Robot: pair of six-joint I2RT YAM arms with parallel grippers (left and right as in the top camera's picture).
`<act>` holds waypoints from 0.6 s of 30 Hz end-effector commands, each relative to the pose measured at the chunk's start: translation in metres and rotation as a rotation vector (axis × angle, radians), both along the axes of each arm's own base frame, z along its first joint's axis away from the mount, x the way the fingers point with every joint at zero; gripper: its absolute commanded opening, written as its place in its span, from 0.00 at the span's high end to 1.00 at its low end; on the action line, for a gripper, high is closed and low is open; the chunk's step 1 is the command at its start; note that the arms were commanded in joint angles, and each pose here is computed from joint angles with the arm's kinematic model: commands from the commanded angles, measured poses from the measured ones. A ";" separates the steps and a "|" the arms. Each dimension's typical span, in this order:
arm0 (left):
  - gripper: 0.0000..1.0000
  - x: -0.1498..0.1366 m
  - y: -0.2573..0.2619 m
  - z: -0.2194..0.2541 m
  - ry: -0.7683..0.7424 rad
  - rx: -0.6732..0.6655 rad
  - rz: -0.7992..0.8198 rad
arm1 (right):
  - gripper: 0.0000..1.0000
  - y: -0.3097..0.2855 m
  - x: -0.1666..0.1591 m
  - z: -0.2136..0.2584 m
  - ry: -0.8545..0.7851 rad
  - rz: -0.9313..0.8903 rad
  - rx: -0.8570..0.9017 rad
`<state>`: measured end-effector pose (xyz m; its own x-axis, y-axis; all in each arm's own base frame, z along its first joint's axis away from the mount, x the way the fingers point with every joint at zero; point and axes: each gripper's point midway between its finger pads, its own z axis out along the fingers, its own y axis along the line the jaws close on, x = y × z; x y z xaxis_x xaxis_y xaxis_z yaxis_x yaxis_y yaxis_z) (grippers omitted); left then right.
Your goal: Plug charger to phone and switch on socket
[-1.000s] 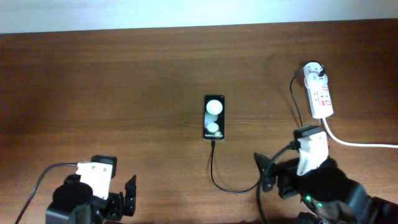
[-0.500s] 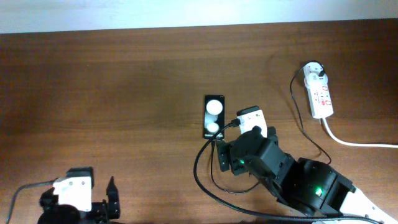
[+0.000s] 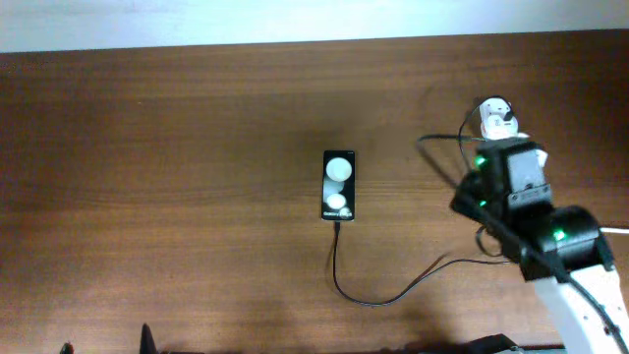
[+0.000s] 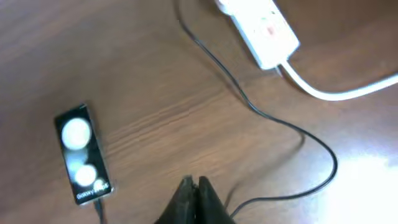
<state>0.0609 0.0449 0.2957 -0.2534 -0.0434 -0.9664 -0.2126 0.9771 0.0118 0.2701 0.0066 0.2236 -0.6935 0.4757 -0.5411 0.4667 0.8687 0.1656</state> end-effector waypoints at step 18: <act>0.01 -0.004 0.002 0.002 -0.017 -0.004 0.014 | 0.96 -0.171 0.162 -0.127 0.248 -0.424 0.176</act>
